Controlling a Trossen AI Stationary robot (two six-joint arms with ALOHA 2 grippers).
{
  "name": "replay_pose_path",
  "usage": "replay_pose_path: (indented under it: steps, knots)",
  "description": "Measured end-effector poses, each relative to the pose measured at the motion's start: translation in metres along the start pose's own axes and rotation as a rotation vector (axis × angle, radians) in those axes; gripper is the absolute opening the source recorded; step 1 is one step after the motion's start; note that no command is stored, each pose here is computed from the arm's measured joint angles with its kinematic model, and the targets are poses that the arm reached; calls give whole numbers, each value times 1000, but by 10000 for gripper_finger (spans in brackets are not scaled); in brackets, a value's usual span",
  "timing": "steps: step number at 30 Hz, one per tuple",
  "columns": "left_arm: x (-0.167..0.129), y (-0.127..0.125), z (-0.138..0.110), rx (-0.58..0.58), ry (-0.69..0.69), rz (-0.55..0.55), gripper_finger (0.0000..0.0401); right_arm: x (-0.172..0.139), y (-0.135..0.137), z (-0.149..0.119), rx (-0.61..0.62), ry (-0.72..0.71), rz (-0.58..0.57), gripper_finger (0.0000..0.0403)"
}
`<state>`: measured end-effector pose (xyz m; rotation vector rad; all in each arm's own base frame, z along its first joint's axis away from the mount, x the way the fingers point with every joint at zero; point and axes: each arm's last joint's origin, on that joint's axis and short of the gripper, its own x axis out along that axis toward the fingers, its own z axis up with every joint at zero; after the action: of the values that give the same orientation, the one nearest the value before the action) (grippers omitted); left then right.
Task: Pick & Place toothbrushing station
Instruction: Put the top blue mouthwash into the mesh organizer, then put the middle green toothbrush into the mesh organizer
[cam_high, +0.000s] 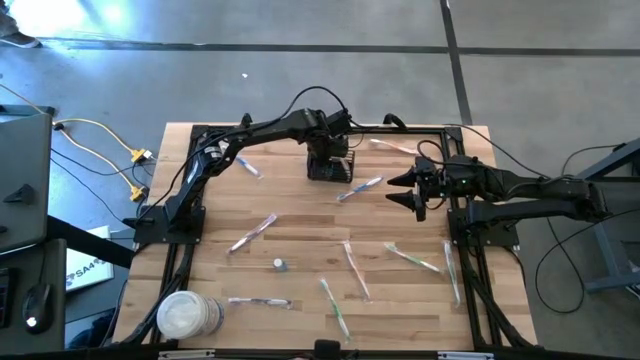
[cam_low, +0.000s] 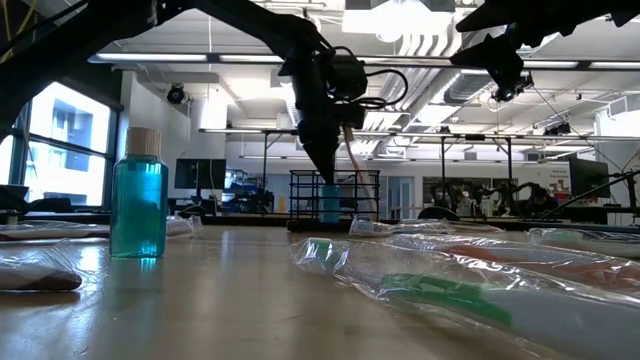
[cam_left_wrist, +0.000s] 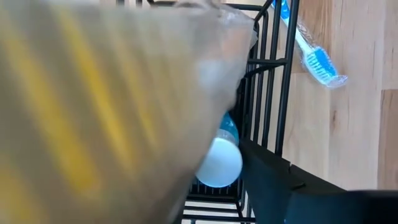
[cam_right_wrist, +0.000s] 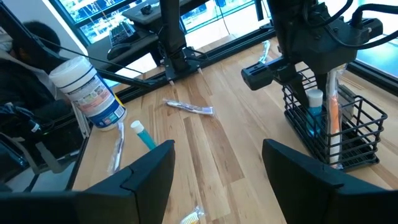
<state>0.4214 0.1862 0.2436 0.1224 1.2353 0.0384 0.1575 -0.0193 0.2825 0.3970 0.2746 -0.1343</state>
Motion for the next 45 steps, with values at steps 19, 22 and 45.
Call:
replay_pose_path:
  steps: [19, 22, 45]
  knots:
    - [-23, 2, 8, -33, -31, 11, 122, 0, 0, 0, 0, -1, -6, 236]
    - [-26, 2, 8, -29, -29, 9, 122, 0, -1, 0, 0, -6, -18, 236]
    - [-56, 7, 14, -182, -37, 110, 123, 0, -1, 0, 0, -7, -21, 236]
